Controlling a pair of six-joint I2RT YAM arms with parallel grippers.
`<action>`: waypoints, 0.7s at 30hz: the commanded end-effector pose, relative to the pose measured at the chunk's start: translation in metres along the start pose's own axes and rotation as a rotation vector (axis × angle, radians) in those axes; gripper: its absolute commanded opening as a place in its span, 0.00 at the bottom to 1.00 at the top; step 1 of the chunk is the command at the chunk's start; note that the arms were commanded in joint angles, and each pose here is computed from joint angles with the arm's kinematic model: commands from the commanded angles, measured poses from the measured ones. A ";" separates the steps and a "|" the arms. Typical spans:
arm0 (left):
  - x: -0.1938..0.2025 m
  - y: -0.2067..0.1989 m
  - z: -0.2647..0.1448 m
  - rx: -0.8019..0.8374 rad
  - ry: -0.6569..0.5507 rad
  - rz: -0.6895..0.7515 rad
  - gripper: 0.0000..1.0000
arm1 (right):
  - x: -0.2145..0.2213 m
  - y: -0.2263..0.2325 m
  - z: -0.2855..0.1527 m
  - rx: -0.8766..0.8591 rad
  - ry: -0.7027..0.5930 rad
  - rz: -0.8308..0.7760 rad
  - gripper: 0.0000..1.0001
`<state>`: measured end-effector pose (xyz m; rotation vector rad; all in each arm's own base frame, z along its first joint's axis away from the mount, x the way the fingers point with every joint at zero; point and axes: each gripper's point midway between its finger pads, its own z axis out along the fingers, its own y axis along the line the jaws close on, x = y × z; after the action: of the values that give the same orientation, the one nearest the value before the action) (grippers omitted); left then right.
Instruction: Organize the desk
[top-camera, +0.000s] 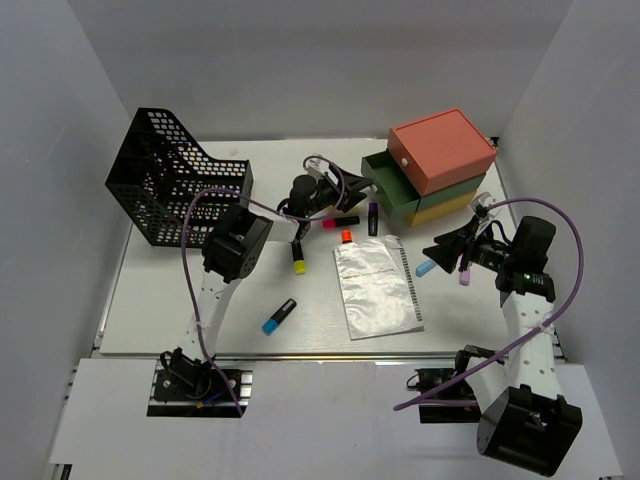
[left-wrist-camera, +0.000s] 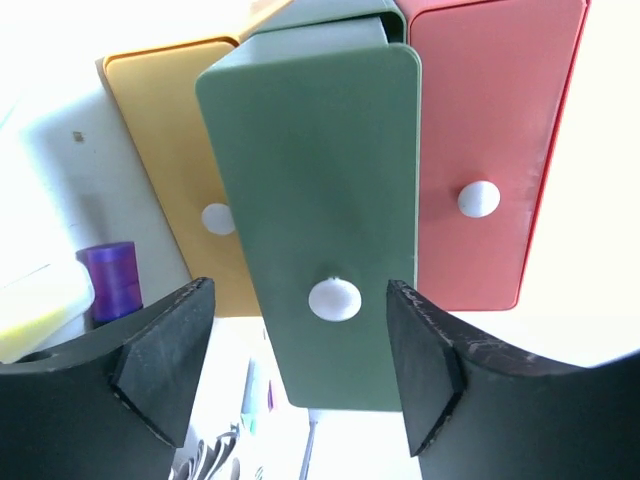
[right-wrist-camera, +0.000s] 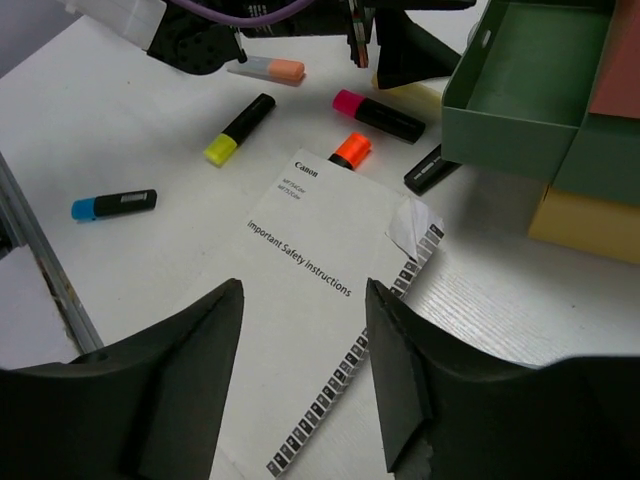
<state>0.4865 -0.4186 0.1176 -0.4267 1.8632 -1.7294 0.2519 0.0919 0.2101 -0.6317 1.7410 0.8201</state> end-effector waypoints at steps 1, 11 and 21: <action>-0.005 -0.063 -0.011 0.090 0.025 0.059 0.80 | 0.005 0.003 0.001 -0.033 0.006 -0.034 0.59; -0.024 -0.081 -0.063 -0.034 0.049 0.225 0.82 | 0.021 -0.004 0.002 -0.018 0.049 -0.052 0.51; -0.009 -0.091 -0.190 -0.213 0.199 0.760 0.10 | 0.087 0.007 -0.012 -0.216 0.318 -0.505 0.34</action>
<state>0.4131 -0.2957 0.2302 0.0599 1.9241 -1.2917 0.2349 0.0893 0.1417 -0.9700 1.8080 0.7193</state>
